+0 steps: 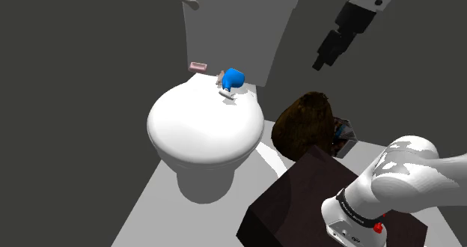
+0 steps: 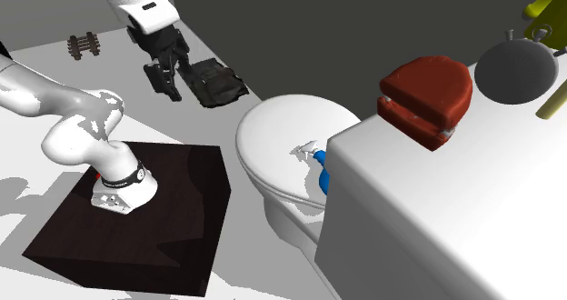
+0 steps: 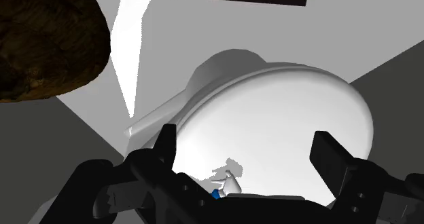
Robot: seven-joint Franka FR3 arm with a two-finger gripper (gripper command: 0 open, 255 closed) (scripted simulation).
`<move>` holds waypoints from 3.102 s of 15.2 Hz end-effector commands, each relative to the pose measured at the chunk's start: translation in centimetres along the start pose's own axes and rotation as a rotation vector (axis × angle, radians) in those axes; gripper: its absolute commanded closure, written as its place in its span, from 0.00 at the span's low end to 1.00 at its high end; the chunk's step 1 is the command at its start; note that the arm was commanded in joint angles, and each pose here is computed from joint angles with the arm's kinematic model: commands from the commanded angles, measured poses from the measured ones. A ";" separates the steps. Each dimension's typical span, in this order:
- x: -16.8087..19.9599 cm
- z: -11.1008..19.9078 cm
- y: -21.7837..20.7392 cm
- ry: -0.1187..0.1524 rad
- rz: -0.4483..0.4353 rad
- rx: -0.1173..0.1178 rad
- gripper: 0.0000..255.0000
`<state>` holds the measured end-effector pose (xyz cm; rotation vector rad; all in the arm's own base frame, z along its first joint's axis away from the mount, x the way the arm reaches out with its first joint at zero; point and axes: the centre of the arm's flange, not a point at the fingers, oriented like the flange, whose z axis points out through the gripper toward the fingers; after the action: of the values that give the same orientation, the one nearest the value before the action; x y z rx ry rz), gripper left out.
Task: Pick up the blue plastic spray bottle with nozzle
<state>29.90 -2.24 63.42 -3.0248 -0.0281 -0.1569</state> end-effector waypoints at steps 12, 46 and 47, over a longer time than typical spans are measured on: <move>10.8 9.3 -3.2 0.006 0.195 -0.034 0.00; 31.4 30.5 -2.1 0.018 0.559 -0.097 1.00; 31.4 30.5 -2.1 0.018 0.559 -0.097 1.00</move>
<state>64.23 3.67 36.78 -2.9824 0.8346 -0.1353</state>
